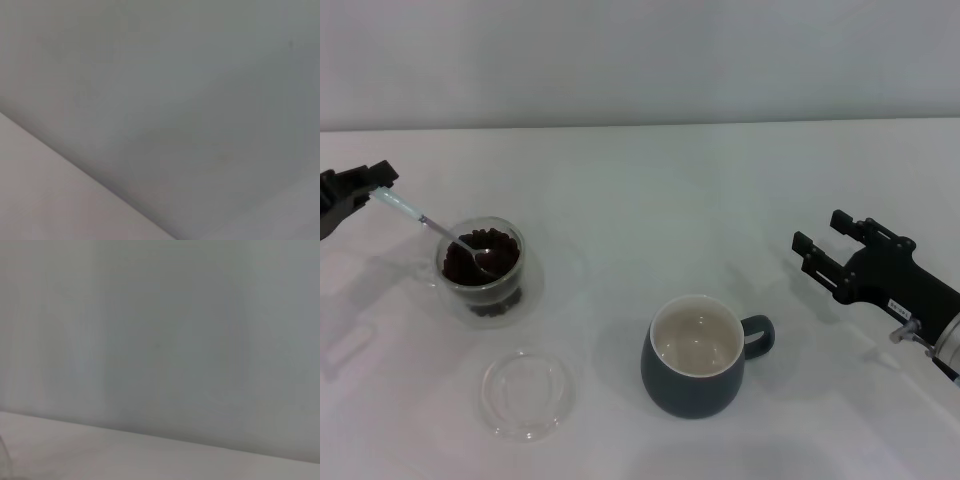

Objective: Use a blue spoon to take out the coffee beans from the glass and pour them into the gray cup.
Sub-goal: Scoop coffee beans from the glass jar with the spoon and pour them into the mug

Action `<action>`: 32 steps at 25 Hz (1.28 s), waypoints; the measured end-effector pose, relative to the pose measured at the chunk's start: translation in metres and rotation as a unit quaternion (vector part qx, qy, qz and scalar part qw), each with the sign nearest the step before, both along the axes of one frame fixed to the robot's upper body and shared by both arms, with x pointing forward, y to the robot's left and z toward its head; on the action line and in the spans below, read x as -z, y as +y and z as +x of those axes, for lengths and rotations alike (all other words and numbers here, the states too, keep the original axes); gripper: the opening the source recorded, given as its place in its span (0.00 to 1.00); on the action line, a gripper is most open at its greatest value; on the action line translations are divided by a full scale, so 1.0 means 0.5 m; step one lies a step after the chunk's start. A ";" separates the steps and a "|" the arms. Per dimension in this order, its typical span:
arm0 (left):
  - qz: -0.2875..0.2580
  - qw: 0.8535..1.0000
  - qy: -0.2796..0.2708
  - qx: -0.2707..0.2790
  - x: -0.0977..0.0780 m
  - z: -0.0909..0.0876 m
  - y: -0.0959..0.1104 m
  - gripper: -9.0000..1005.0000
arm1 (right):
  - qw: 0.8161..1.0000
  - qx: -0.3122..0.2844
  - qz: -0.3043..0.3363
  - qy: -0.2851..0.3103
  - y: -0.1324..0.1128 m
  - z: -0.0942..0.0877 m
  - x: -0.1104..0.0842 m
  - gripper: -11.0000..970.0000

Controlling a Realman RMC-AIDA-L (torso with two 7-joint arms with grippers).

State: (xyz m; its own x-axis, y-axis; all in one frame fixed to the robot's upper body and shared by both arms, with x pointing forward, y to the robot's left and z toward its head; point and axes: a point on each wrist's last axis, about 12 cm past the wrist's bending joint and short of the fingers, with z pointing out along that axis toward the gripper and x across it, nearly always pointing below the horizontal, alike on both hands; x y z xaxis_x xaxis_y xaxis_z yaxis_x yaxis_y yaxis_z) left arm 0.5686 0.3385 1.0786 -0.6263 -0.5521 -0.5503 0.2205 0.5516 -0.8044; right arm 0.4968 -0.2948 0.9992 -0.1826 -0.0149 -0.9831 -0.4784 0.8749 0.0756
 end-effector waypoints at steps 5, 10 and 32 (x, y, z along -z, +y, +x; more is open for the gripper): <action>-0.020 1.000 0.001 -0.004 -0.003 -0.006 0.005 0.14 | 1.000 0.002 -0.001 0.002 -0.003 -0.003 0.002 0.69; -0.039 0.999 0.001 -0.012 -0.004 -0.016 0.015 0.14 | 1.000 0.002 -0.003 0.002 -0.004 -0.004 0.002 0.69; -0.068 0.996 -0.025 0.044 -0.024 -0.016 -0.024 0.14 | 1.000 -0.004 -0.003 0.001 -0.001 -0.006 0.002 0.69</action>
State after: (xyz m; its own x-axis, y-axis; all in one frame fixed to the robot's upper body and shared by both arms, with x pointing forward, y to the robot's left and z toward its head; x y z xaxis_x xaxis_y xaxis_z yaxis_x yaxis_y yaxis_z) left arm 0.5605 0.3266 1.0908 -0.6490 -0.5676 -0.5066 0.3055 0.4154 -0.8568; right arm 0.4936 -0.2951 0.9979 -0.1838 -0.0217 -0.9827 -0.4859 0.8711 0.0717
